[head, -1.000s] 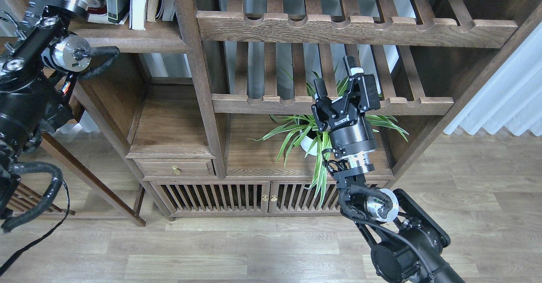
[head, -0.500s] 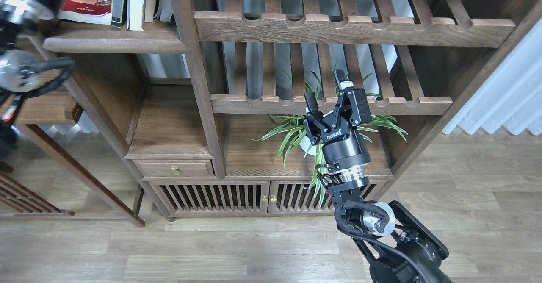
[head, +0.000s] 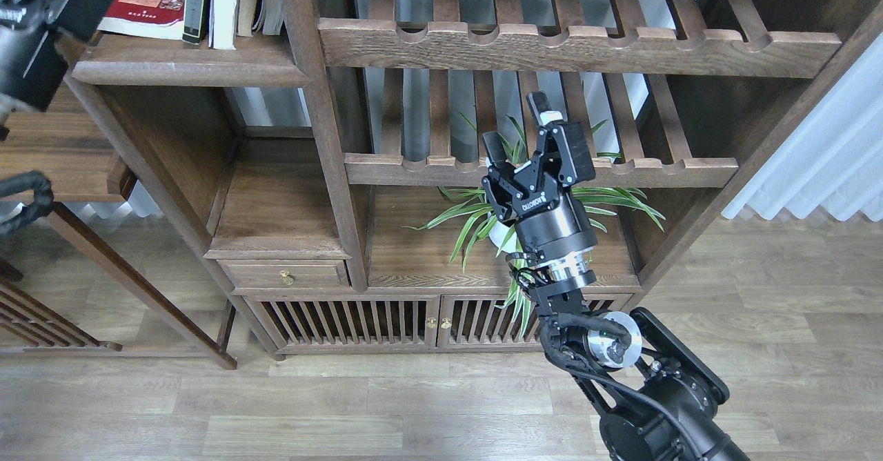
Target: Organize books on shelf
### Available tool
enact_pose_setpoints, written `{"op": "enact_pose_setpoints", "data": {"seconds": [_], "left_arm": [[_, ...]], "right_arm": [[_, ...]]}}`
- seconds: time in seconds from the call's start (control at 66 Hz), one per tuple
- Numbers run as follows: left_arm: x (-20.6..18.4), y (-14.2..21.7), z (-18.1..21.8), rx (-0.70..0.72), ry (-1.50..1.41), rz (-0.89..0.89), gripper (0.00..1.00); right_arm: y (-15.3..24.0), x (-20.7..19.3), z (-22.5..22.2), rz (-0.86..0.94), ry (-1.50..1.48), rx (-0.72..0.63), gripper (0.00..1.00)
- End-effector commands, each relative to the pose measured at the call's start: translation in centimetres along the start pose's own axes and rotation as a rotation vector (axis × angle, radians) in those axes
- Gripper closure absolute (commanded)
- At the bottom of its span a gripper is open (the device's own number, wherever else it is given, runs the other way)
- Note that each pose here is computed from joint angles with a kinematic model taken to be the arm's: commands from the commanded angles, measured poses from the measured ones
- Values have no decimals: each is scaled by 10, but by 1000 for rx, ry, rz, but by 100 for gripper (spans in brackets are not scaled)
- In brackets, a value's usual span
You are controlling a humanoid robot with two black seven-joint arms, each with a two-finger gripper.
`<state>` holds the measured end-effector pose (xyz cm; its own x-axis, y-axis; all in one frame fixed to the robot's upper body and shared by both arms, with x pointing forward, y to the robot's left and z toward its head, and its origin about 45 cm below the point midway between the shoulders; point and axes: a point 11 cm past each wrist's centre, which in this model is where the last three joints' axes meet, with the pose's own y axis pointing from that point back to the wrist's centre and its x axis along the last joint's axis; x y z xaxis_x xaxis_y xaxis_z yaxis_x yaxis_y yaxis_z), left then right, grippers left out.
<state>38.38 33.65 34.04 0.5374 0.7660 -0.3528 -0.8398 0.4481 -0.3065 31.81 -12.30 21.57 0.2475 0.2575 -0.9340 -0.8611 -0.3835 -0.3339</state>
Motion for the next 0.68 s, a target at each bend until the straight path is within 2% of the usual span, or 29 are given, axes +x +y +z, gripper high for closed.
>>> {"op": "enact_pose_setpoints", "data": {"seconds": [0.0, 0.227, 0.242, 0.379, 0.47, 0.576, 0.667], "left_arm": [[5, 19, -24, 49, 165, 8, 0], [19, 43, -36, 109, 317, 78, 0], [25, 55, -38, 153, 320, 105, 0], [46, 85, -36, 217, 289, 191, 0], [48, 88, -41, 223, 297, 204, 0], [40, 91, -68, 272, 343, 197, 0], [38, 93, -76, 278, 361, 198, 0]], "right_arm": [[3, 4, 7, 18, 52, -38, 0], [5, 11, 13, 68, 121, -77, 0], [6, 12, 14, 70, 143, -89, 0], [11, 17, 17, 91, 170, -106, 0], [15, 22, 28, 111, 177, -141, 0], [18, 26, 31, 126, 188, -155, 0], [18, 27, 31, 141, 195, -153, 0]]}}
